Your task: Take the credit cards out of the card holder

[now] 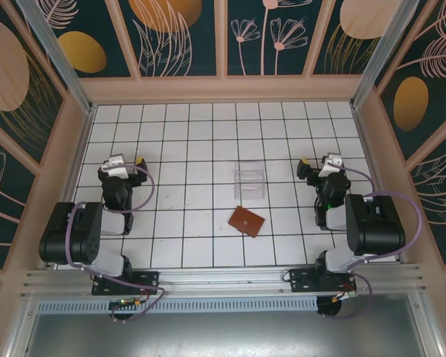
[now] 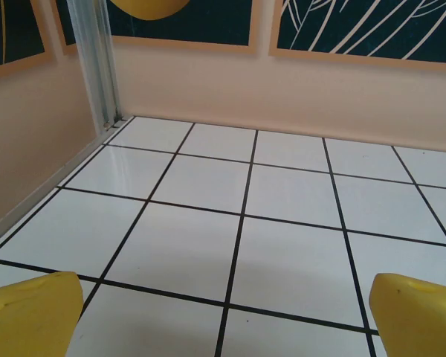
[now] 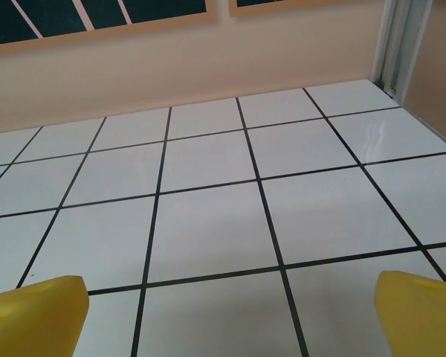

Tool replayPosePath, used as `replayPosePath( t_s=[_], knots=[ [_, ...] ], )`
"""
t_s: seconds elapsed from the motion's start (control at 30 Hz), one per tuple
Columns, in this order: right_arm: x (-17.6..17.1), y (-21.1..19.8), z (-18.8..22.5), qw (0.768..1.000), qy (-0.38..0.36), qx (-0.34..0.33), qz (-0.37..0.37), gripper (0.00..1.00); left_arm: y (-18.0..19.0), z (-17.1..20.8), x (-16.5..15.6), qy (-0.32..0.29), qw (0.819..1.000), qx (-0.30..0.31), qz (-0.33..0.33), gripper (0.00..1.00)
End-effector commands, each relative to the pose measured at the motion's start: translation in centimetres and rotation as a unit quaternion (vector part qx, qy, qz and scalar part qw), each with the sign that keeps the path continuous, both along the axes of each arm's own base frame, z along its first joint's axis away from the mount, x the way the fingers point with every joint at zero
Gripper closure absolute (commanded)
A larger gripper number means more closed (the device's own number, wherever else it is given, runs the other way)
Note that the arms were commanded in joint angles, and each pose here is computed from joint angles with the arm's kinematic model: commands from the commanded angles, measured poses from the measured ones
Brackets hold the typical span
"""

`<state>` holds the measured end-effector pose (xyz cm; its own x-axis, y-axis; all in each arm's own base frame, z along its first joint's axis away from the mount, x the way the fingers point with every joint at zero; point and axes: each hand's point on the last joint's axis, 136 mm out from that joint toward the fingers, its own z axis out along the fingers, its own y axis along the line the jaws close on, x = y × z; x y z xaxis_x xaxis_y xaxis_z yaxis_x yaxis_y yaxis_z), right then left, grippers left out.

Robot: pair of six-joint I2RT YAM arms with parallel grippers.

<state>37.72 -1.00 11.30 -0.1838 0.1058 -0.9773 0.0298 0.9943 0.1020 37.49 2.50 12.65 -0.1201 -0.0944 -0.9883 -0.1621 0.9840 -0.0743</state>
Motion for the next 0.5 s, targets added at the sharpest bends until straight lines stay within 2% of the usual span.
replayPosePath(
  t_s=[0.0,0.47],
  knots=[
    [0.07,0.26,0.78,1.000,-0.019,0.002,0.004,0.01,-0.26,0.94,0.09,-0.019,1.000,0.006,-0.009,0.01],
    [0.10,0.20,0.80,1.000,-0.019,0.002,0.003,0.01,-0.26,0.86,0.21,-0.017,1.000,0.006,-0.009,0.01]
  ],
)
